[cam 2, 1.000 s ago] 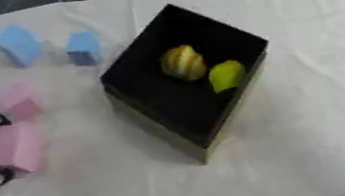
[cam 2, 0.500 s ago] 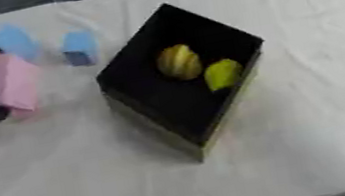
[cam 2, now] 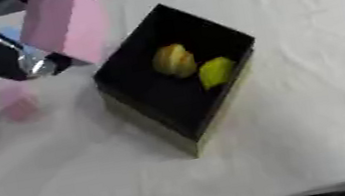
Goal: Pick up objects on the table and place them in the box.
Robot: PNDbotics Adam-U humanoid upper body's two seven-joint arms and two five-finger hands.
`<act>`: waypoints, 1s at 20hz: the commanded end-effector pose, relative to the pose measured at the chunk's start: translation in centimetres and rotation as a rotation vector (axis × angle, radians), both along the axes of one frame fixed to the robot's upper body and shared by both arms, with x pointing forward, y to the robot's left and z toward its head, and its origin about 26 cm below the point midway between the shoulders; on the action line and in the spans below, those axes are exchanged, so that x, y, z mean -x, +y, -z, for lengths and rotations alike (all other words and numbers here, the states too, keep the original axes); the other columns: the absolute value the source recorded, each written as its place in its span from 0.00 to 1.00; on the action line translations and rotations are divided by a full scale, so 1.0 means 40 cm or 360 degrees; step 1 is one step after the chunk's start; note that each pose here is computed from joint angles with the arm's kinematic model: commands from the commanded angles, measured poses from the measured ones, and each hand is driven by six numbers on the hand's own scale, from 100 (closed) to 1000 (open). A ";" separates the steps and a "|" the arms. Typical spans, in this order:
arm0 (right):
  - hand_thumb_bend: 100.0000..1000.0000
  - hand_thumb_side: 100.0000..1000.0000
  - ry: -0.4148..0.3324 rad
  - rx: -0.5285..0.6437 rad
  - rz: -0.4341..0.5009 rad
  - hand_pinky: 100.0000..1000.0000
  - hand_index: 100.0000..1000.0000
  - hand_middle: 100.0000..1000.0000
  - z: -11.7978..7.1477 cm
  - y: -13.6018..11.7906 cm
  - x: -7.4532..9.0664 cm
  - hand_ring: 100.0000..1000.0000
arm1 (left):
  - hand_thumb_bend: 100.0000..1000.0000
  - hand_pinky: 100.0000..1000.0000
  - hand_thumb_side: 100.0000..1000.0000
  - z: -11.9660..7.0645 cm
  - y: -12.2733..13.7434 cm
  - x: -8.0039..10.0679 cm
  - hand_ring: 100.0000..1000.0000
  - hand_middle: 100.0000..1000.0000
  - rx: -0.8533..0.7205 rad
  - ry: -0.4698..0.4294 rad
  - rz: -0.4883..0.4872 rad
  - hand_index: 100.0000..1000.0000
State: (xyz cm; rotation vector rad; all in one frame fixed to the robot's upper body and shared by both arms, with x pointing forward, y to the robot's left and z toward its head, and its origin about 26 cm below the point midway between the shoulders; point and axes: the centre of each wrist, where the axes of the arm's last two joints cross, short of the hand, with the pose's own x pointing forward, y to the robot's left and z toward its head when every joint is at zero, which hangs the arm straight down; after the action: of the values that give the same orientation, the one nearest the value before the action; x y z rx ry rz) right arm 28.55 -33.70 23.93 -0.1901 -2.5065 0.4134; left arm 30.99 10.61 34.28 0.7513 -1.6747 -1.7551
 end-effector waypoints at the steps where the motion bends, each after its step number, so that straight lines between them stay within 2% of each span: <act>1: 0.00 0.49 -0.0055 0.0043 -0.0009 0.85 0.75 0.54 -0.039 -0.004 0.006 0.81 | 0.01 0.64 0.00 0.014 -0.075 -0.028 0.56 0.51 -0.0010 0.0176 -0.0072 0.56; 6: 0.00 0.49 -0.0051 0.0045 -0.0036 0.85 0.75 0.54 -0.043 0.004 0.002 0.81 | 0.02 0.65 0.00 0.070 -0.165 -0.082 0.57 0.52 -0.0027 0.0167 -0.0069 0.57; 16: 0.00 0.49 -0.0029 0.0032 -0.0056 0.86 0.75 0.54 -0.033 0.012 0.000 0.81 | 0.06 0.66 0.00 0.188 -0.206 -0.168 0.58 0.54 -0.0031 0.0252 -0.0180 0.59; 19: 0.00 0.49 -0.0024 0.0024 -0.0060 0.86 0.75 0.54 -0.030 0.014 -0.001 0.81 | 0.13 0.70 0.00 0.220 -0.221 -0.176 0.64 0.59 -0.0040 0.0283 -0.0163 0.66; 20: 0.00 0.49 -0.0023 0.0022 -0.0060 0.86 0.75 0.54 -0.030 0.014 -0.001 0.81 | 0.20 0.75 0.00 0.229 -0.224 -0.179 0.72 0.69 -0.0051 0.0295 -0.0154 0.77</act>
State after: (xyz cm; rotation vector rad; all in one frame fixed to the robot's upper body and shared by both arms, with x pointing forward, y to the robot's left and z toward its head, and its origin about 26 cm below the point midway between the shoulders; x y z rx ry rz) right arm 28.80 -33.18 24.25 -0.1477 -2.5031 0.4248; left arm 38.23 2.02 24.65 0.6440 -1.4454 -1.7280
